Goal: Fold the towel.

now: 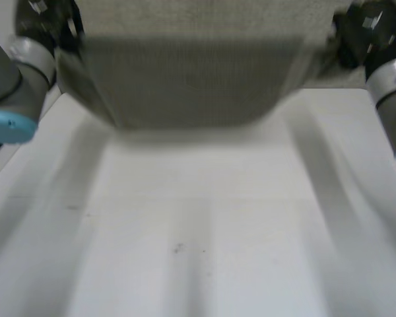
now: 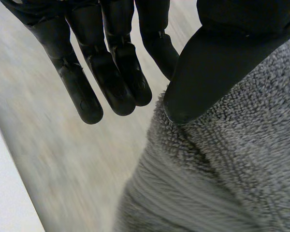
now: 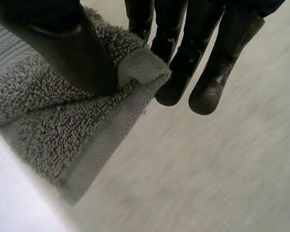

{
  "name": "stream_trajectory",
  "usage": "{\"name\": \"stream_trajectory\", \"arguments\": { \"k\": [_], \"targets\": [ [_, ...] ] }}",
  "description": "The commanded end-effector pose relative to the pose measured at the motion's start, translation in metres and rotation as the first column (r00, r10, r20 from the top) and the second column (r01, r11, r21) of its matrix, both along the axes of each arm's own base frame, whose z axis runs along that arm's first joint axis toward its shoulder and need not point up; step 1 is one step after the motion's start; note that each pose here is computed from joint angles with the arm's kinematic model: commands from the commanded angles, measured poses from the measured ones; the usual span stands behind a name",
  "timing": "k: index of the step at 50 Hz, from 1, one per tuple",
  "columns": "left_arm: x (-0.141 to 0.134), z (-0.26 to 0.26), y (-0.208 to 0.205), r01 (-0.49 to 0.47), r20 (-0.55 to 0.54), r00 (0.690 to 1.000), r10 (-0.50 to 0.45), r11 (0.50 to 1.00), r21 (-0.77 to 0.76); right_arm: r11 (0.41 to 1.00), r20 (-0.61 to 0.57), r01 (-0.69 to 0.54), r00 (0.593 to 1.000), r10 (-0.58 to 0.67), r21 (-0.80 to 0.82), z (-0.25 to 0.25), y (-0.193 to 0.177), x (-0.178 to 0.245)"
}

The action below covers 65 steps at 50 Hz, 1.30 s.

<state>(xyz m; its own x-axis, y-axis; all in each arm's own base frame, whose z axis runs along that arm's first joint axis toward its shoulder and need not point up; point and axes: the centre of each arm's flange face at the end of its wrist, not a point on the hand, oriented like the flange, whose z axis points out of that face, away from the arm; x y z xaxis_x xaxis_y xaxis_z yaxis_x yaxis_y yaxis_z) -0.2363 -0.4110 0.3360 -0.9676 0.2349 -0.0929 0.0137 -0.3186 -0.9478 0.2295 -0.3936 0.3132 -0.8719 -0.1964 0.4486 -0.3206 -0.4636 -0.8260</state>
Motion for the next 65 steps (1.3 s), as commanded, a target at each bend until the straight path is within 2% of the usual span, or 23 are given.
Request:
{"name": "stream_trajectory", "arguments": {
  "k": [1,5,7,8,9,10,11,12,13,15,16,17,18,20,23,27,33,39,46,51,53,61,65],
  "targets": [
    [0.003,0.031,0.019,-0.006,-0.186,0.983,0.000,0.999,-0.032,0.993,0.089,-0.041,0.995,0.051,-0.112,0.026,0.001,0.005],
    [-0.001,-0.004,0.028,0.016,-0.155,0.988,-0.004,0.997,0.078,0.997,0.070,-0.074,0.995,0.074,-0.009,-0.005,0.009,0.012],
    [0.001,-0.052,0.040,0.013,-0.111,0.994,0.011,0.976,0.219,0.995,0.053,-0.085,0.995,0.083,0.045,-0.023,0.013,0.013],
    [0.001,-0.052,0.040,0.013,-0.111,0.994,0.011,0.976,0.219,0.990,0.036,-0.104,0.994,0.101,0.097,-0.042,0.017,0.013],
    [0.003,-0.079,0.047,0.007,-0.087,0.996,0.019,0.956,0.294,0.979,0.017,-0.130,0.991,0.129,0.154,-0.063,0.020,0.015],
    [0.003,-0.079,0.047,0.007,-0.086,0.996,0.019,0.956,0.295,0.979,0.017,-0.131,0.991,0.130,0.154,-0.064,0.020,0.015],
    [0.005,-0.104,0.054,0.001,-0.065,0.998,0.025,0.932,0.363,0.964,-0.003,-0.160,0.986,0.165,0.212,-0.085,0.025,0.017],
    [0.006,-0.127,0.063,-0.006,-0.044,0.999,0.027,0.907,0.422,0.964,-0.003,-0.160,0.986,0.165,0.212,-0.086,0.025,0.017],
    [0.006,-0.127,0.063,-0.006,-0.043,0.999,0.027,0.906,0.423,0.946,-0.021,-0.181,0.981,0.194,0.269,-0.107,0.030,0.018],
    [0.010,-0.170,0.080,-0.019,-0.004,1.000,0.025,0.845,0.534,0.927,-0.039,-0.188,0.977,0.211,0.324,-0.128,0.035,0.018],
    [0.010,-0.170,0.080,-0.019,-0.004,1.000,0.025,0.845,0.535,0.911,-0.060,-0.185,0.973,0.222,0.370,-0.147,0.040,0.018],
    [0.011,-0.185,0.089,-0.025,0.013,1.000,0.021,0.816,0.578,0.896,-0.087,-0.174,0.970,0.228,0.409,-0.162,0.045,0.017],
    [0.011,-0.186,0.090,-0.025,0.014,1.000,0.021,0.815,0.578,0.896,-0.088,-0.173,0.970,0.228,0.410,-0.162,0.045,0.017],
    [0.016,-0.204,0.106,-0.039,0.038,0.999,0.019,0.767,0.640,0.884,-0.117,-0.158,0.966,0.231,0.441,-0.173,0.050,0.015],
    [0.017,-0.208,0.120,-0.041,0.052,0.999,0.008,0.746,0.665,0.871,-0.172,-0.114,0.960,0.220,0.479,-0.183,0.053,0.004],
    [0.018,-0.201,0.135,-0.039,0.075,0.997,-0.015,0.744,0.667,0.855,-0.224,-0.060,0.954,0.201,0.515,-0.181,0.056,-0.011],
    [0.014,-0.188,0.165,-0.026,0.130,0.988,-0.078,0.758,0.652,0.836,-0.222,-0.054,0.953,0.207,0.546,-0.162,0.070,-0.018],
    [0.012,-0.182,0.197,-0.004,0.155,0.979,-0.134,0.745,0.668,0.826,-0.224,-0.042,0.954,0.201,0.562,-0.152,0.080,-0.025],
    [0.014,-0.172,0.212,0.010,0.152,0.978,-0.146,0.752,0.659,0.812,-0.224,-0.003,0.960,0.165,0.584,-0.133,0.088,-0.038],
    [0.014,-0.157,0.205,0.015,0.146,0.980,-0.132,0.790,0.613,0.824,-0.207,0.001,0.968,0.140,0.566,-0.118,0.085,-0.043],
    [0.012,-0.142,0.194,0.018,0.137,0.984,-0.116,0.824,0.566,0.828,-0.196,0.003,0.972,0.129,0.560,-0.115,0.084,-0.043],
    [0.017,-0.113,0.157,-0.013,0.110,0.993,-0.046,0.877,0.480,0.818,-0.038,-0.044,0.996,0.080,0.574,-0.099,0.074,-0.043],
    [0.016,-0.116,0.141,-0.013,0.108,0.993,-0.044,0.876,0.483,0.800,0.049,-0.078,0.997,0.061,0.595,-0.098,0.067,-0.041]
  ]
}}
